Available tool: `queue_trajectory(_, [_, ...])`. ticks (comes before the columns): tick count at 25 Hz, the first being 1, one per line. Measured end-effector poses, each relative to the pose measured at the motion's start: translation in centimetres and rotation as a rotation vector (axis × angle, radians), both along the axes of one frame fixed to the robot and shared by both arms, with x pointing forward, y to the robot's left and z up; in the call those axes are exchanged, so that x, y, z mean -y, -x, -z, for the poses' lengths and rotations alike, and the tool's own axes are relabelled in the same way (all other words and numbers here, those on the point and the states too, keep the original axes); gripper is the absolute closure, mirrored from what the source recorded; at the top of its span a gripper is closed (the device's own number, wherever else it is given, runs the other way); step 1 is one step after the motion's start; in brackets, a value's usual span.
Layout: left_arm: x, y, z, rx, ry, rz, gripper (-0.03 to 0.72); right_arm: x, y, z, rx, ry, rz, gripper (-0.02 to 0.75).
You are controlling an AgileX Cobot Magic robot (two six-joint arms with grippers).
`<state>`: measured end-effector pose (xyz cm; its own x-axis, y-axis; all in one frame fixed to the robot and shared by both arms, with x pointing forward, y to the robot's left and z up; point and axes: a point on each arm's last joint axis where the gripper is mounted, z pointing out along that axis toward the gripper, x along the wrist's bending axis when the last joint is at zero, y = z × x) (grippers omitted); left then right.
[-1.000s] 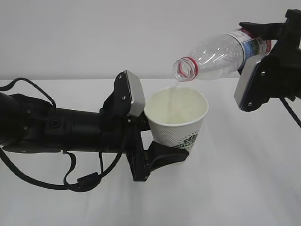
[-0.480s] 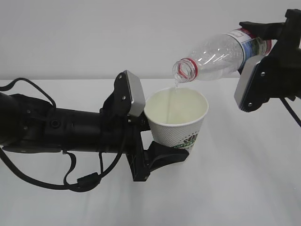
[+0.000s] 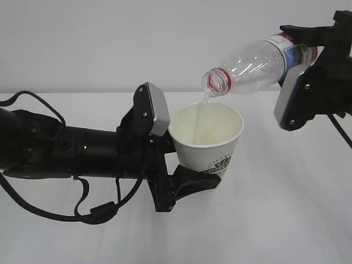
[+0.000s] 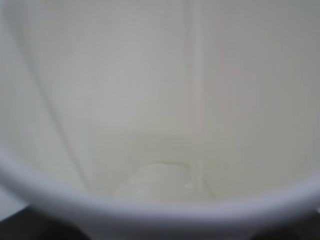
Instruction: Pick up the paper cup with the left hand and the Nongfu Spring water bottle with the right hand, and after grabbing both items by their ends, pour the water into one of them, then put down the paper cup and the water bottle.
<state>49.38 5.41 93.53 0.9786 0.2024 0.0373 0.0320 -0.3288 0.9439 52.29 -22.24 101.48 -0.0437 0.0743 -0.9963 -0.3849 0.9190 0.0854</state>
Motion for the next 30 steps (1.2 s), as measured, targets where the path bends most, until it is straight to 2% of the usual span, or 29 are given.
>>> queue_trajectory(30, [-0.01, 0.00, 0.02, 0.000, -0.002, 0.000, 0.143, -0.01, 0.00, -0.03, 0.004, -0.001, -0.001, 0.223])
